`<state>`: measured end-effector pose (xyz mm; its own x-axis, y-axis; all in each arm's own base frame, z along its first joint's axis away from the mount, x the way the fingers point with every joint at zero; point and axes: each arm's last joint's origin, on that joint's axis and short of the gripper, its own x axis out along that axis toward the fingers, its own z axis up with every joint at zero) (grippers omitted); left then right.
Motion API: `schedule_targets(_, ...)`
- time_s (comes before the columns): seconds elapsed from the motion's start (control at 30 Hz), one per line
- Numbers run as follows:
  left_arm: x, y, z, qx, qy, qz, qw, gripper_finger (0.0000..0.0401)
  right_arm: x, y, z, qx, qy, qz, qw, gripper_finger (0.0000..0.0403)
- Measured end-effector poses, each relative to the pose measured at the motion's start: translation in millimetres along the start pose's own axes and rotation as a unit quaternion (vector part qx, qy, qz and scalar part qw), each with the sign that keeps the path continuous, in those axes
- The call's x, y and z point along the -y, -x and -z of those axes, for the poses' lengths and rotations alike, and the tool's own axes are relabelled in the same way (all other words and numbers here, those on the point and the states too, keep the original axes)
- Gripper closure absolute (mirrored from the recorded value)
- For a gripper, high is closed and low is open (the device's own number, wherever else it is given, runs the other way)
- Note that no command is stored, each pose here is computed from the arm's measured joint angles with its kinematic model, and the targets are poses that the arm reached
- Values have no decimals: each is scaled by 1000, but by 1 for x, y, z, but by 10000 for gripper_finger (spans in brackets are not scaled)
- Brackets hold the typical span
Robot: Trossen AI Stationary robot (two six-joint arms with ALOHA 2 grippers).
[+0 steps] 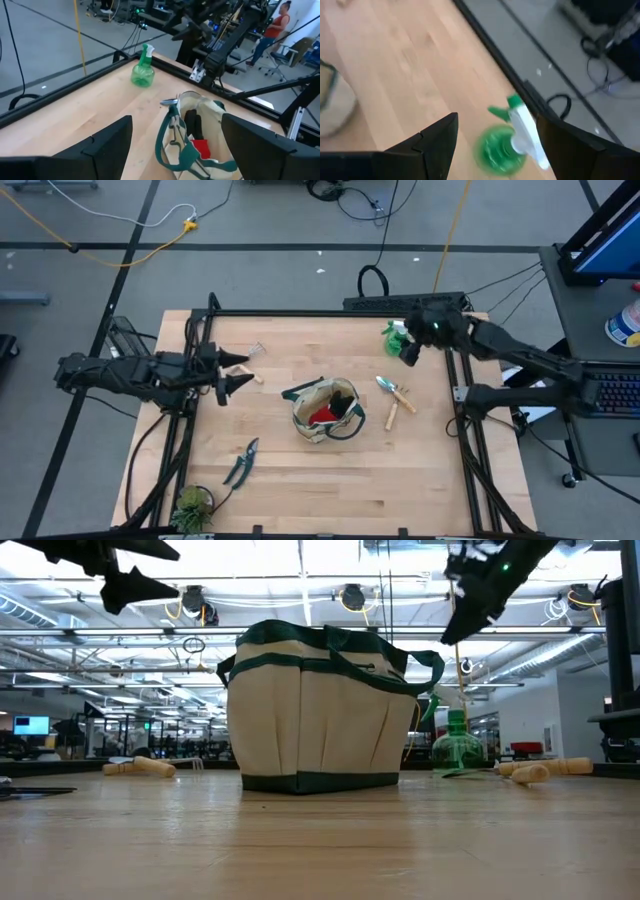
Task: Pick & Place Garden tools in Gardening bag
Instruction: Put the green spray bottle into the gardening bag
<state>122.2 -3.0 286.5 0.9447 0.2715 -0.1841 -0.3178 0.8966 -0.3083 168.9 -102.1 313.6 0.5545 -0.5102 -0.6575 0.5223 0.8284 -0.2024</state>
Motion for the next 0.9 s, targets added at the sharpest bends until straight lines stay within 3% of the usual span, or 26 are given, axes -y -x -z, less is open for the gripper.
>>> schedule_targets(0.47,0,1,0,0,0,1,1000,91,30,-47,-1,-146,70,-50,986,139)
schedule_targets(0.67,0,1,0,1,0,0,1000,91,35,-64,2,-185,112,-18,976,139)
schedule_targets(0.9,0,1,0,1,0,1,1000,91,34,-74,4,-201,136,-24,970,139)
